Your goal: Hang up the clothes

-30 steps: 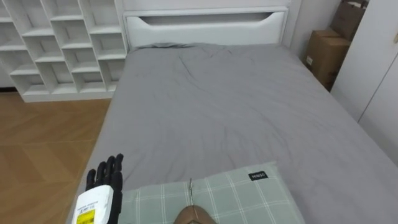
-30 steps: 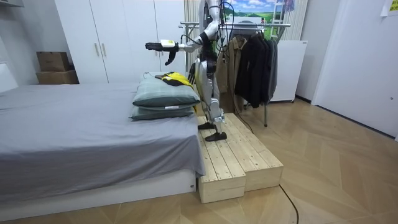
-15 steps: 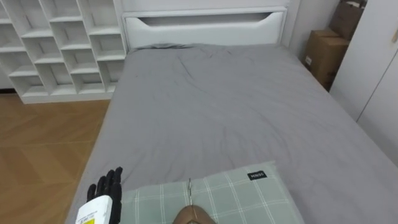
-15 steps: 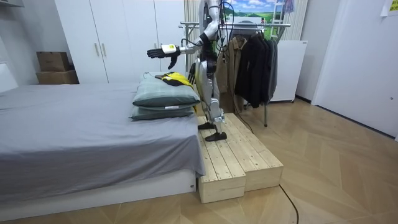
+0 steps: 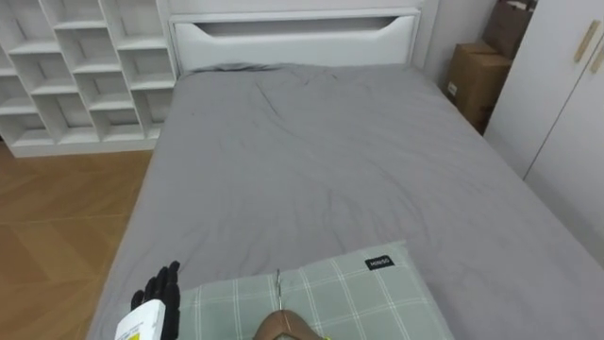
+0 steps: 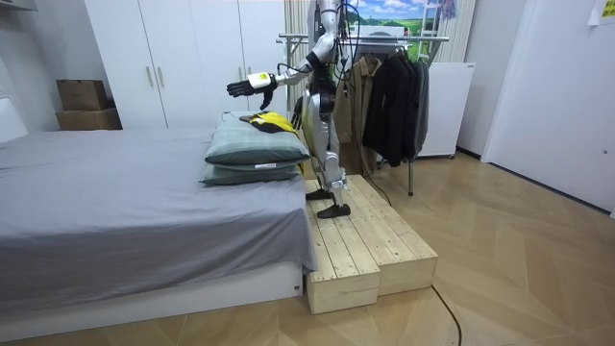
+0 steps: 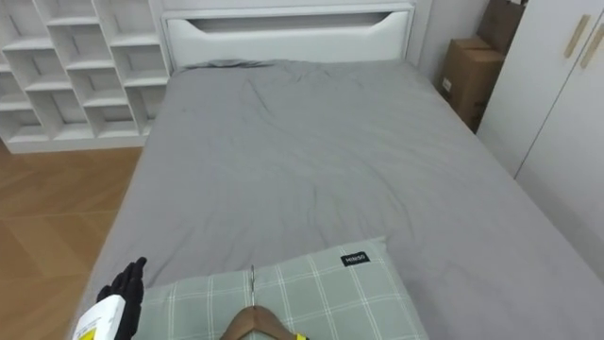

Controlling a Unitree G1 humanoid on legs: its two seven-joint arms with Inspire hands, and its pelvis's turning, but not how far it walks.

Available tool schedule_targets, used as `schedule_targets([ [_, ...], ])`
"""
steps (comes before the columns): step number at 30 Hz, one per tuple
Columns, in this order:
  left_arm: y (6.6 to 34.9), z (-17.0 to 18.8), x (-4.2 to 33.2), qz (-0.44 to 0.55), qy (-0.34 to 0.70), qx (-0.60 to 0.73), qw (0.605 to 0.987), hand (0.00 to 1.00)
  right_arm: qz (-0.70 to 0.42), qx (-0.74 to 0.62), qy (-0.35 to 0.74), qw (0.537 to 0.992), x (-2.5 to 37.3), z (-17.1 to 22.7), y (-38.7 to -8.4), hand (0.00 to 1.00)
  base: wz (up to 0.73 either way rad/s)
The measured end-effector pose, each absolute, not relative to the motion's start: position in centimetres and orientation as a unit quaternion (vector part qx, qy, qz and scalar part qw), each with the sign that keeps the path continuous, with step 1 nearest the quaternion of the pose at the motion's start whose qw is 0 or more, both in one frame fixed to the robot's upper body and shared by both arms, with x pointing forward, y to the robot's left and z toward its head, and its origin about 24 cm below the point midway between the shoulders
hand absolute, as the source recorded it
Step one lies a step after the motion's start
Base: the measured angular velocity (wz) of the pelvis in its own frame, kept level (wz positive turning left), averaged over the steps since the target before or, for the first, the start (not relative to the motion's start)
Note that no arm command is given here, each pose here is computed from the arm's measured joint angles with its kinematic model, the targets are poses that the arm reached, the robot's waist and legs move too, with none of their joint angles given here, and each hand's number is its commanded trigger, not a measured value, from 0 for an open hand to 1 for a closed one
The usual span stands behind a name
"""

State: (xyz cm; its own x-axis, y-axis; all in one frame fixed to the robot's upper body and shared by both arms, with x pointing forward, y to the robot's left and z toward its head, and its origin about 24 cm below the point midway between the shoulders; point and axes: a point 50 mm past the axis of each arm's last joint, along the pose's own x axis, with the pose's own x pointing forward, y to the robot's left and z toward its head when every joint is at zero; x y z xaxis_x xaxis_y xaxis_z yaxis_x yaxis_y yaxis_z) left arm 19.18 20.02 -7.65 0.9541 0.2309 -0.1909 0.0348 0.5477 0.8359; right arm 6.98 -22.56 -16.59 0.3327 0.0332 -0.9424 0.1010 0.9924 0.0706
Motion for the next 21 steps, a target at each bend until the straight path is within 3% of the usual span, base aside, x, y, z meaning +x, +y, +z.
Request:
schedule_targets([
  [21, 20.1, -9.2, 18.5, 0.025, 0.189, 0.491, 0.85, 0.0, -0.035, 0.056, 0.573, 0.817, 7.3, -16.4, -23.1, 0.0, 0.0],
])
